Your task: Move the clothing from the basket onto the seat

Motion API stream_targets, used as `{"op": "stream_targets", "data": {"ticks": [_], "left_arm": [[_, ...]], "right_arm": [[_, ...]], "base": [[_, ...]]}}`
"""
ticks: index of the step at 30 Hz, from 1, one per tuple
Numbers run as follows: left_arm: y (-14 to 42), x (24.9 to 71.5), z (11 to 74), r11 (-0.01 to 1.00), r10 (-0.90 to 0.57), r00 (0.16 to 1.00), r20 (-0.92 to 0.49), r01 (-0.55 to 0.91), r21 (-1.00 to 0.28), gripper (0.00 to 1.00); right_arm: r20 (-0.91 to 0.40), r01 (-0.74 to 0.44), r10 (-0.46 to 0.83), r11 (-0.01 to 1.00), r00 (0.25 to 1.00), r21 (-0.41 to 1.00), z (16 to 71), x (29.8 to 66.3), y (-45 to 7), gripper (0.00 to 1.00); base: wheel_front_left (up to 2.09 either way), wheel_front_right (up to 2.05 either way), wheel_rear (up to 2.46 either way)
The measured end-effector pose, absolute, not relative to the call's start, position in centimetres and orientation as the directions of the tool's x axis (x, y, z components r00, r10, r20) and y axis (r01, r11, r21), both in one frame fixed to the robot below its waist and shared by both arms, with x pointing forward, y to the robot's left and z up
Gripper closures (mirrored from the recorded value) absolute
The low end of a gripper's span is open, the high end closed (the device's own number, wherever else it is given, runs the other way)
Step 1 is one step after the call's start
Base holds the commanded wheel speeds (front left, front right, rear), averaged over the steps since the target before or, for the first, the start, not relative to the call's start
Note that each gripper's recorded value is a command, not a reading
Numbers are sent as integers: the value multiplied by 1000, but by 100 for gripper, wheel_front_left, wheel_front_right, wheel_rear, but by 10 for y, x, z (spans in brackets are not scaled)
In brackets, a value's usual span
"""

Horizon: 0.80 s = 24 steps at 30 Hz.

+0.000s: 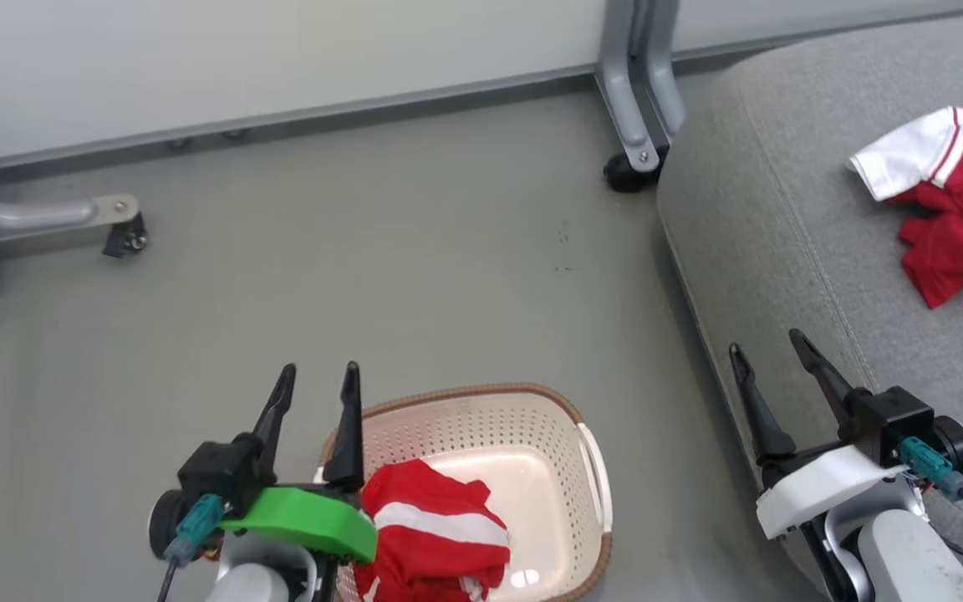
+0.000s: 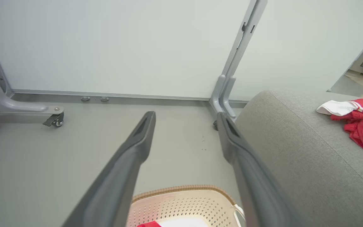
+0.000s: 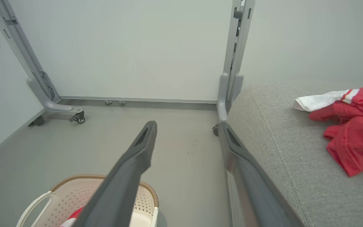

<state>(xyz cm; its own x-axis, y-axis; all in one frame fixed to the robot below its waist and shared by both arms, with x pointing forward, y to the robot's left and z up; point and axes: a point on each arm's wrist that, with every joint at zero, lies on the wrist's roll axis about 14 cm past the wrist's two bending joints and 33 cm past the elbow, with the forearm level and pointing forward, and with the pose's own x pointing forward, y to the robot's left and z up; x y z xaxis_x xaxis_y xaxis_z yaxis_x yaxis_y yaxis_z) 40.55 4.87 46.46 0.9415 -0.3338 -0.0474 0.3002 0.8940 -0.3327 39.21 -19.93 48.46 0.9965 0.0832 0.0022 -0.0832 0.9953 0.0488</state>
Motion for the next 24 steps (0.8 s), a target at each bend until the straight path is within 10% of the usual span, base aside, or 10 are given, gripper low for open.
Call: {"op": "stream_targets", "data": {"ticks": [24], "left_arm": [[150, 303, 512, 982, -95, 988, 118, 112, -149, 0]], "right_arm": [[136, -224, 216, 973, 967, 52, 521, 316, -149, 0]], "base": [[0, 0, 0]]}}
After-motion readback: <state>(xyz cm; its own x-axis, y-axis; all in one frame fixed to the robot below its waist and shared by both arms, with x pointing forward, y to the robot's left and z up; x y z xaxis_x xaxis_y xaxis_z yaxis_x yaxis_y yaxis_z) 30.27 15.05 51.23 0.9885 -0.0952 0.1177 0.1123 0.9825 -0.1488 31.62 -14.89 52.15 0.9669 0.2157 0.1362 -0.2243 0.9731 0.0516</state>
